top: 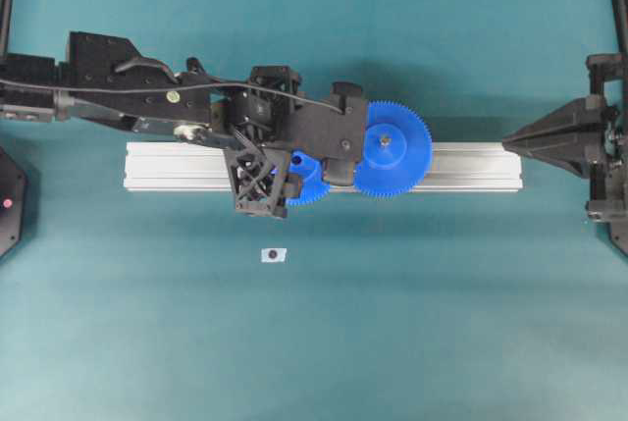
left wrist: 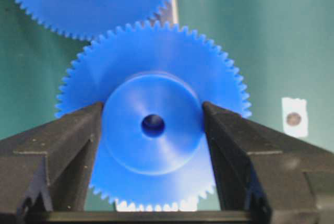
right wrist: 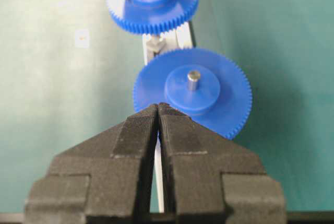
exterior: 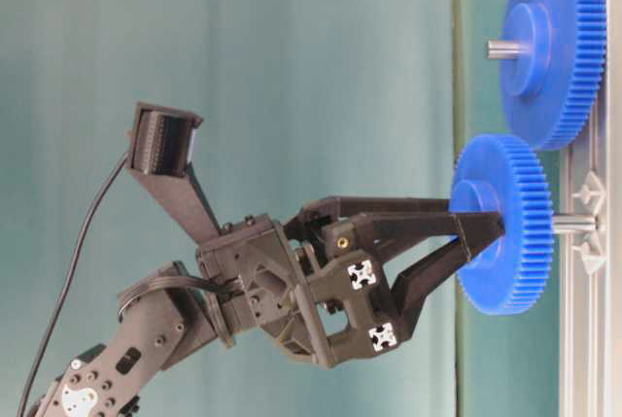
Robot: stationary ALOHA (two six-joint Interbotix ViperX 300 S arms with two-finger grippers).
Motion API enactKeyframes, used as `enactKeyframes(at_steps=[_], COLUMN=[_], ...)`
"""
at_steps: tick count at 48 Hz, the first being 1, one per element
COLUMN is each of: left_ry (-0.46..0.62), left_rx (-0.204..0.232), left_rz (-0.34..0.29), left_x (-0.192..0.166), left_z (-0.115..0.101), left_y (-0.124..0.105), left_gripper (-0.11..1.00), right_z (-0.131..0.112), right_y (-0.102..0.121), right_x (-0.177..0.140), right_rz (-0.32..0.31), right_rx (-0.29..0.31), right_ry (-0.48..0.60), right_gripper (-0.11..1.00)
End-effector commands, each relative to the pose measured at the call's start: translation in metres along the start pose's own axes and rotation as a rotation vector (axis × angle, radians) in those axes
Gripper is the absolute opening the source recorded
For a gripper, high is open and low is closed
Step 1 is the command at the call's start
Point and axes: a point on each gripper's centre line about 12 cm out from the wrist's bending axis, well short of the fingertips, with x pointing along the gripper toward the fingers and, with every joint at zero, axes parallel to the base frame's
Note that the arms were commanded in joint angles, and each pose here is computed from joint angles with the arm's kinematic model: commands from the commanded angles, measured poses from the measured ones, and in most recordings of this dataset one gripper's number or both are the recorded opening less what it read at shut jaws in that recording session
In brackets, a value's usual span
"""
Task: Find the location of the shaft and insert the small gear.
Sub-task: 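Push the gear onto the shaft, meshing teeth with the large gear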
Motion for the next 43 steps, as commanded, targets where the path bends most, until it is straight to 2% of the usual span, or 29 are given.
enactKeyframes(at_steps=[1,14,31,43], left_ry=[-0.030,-0.025,0.002,0.013], left_rx=[-0.003,-0.006,-0.011,-0.016], left_rz=[0.008,0.007,0.004,0.000], left_x=[-0.003,-0.005,-0.025,-0.018], left_z=[0.007,0.006,0.001,0.000], left_y=[0.002,0.002,0.002,0.001], left_gripper=[0.65,0.65,0.65,0.65], right_z=[0.004,0.004,0.005,0.005], right_y=[-0.001,-0.001,-0.001,-0.001], right_x=[0.000,-0.001,-0.001,-0.001], right_rz=[-0.006,-0.006,-0.006,-0.006], right_rx=[0.010,0.010,0.010,0.012], right_ry=[-0.011,-0.014,-0.016,-0.016], right_gripper=[0.10,0.10,0.10,0.10])
